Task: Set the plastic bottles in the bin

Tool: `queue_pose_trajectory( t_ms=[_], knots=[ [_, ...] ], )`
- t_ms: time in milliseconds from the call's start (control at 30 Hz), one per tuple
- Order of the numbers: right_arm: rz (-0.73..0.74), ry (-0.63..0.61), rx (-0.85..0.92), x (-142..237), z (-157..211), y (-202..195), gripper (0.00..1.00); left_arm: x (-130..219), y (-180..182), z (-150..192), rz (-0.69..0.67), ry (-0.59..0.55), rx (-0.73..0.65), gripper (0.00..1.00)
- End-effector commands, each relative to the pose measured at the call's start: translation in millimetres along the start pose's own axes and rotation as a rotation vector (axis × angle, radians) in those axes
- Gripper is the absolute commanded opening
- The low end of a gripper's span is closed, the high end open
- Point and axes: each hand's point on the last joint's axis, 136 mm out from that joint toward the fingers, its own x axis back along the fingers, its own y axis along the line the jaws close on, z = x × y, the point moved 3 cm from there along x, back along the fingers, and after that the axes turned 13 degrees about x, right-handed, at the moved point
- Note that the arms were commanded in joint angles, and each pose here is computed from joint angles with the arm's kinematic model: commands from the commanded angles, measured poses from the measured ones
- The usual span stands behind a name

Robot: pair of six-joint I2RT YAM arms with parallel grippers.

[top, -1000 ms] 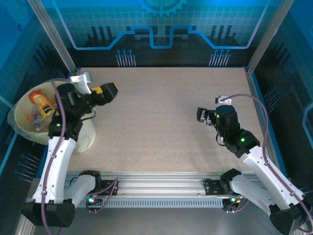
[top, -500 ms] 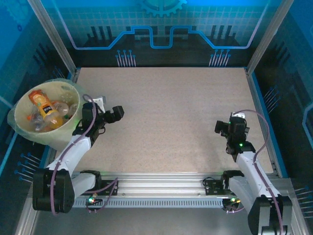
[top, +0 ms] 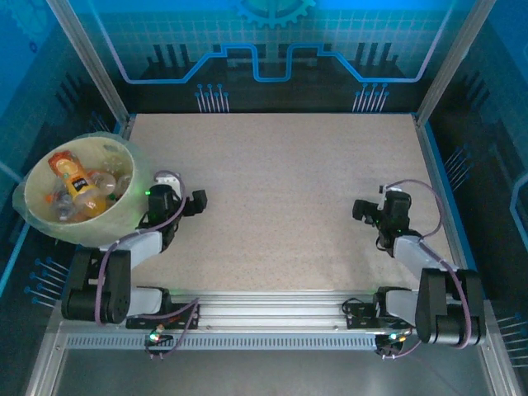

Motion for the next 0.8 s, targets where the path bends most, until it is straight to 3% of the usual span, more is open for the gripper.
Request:
queue_pose_trajectory(
  t_ms=[0, 100, 233, 400, 767],
  knots=[
    [-0.051, -0.131, 0.047, -6.7, -44.4, 10.2, 1.00, -8.2, -12.2, -31.6, 0.047, -0.116, -0.062, 0.99],
    [-0.069, -0.147, 0.099, -13.5, -52.9, 19.5, 1.00, -12.4, -13.0, -34.1, 0.053, -0.124, -0.088, 0.99],
    [-0.066, -0.195, 0.135, -17.6, -62.7, 22.4, 1.00, -19.1, -1.8, -21.8, 0.070, -0.244, -0.094, 0.99],
    [-0.080, -0.257, 0.168, -17.2, -69.0, 25.6, 1.00, -19.3, 12.0, -23.9, -0.062, -0.242, -0.055, 0.99],
    [-0.186, -0.420, 0.313, -15.1, -55.4, 57.2, 1.00, -18.3, 12.4, -26.1, -0.085, -0.267, -0.060, 0.99]
  ],
)
